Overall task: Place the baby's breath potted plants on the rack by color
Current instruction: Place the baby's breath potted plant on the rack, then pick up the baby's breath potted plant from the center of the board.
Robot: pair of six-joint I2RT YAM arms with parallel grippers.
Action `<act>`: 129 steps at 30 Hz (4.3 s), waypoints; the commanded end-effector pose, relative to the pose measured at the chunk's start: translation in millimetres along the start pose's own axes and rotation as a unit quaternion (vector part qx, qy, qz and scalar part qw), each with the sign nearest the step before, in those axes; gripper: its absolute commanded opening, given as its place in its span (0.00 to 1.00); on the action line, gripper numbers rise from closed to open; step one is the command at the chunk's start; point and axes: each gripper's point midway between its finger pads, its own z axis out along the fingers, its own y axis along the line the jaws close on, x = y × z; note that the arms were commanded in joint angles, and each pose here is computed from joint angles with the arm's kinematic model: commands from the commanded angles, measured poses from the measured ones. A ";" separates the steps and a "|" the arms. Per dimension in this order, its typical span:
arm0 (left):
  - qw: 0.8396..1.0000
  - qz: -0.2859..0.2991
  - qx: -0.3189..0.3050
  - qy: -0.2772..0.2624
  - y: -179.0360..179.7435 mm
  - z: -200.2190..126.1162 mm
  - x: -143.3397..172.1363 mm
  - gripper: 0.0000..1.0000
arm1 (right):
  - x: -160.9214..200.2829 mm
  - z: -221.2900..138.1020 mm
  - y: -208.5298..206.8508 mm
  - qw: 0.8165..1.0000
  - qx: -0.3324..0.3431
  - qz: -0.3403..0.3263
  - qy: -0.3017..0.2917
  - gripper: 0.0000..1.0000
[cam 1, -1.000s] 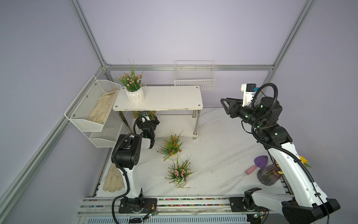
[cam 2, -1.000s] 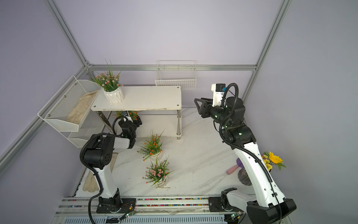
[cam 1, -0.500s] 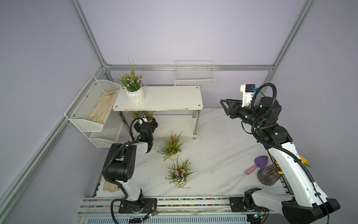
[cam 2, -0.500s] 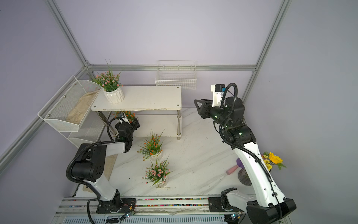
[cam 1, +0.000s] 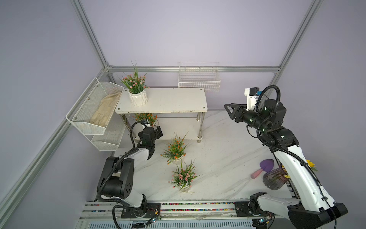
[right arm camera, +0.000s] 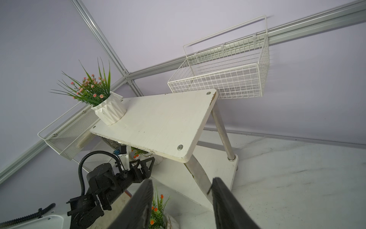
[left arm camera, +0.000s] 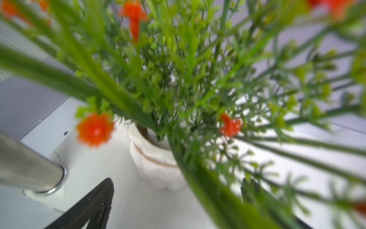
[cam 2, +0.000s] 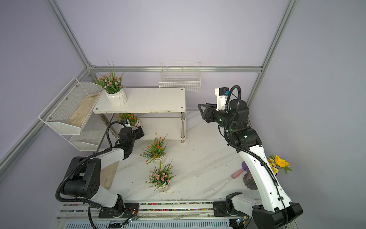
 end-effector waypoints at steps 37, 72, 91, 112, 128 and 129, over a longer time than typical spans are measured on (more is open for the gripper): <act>0.982 -0.038 0.183 0.008 -46.7 -196.3 -4.4 0.95 | 357.2 0.8 35.3 0.901 0.035 0.129 0.412 0.33; 0.985 -0.029 0.169 -0.005 -25.1 -214.4 -3.5 0.95 | 434.5 6.6 88.0 0.869 0.056 0.079 0.486 0.30; 0.979 -0.007 0.201 -0.010 -40.3 -223.9 -20.9 0.99 | 450.8 4.9 78.9 0.856 0.076 0.045 0.509 0.16; 0.945 0.032 0.319 -0.060 -81.7 -259.9 -62.4 1.00 | 322.9 -4.7 79.1 0.891 0.059 0.043 0.449 0.07; 0.881 0.063 0.469 0.002 -141.2 -270.3 -15.6 1.00 | 219.7 -6.9 48.1 0.922 0.075 0.043 0.379 0.06; 0.875 0.070 0.480 0.010 -147.4 -271.4 -10.6 1.00 | 215.7 -6.4 46.2 0.922 0.077 0.041 0.376 0.07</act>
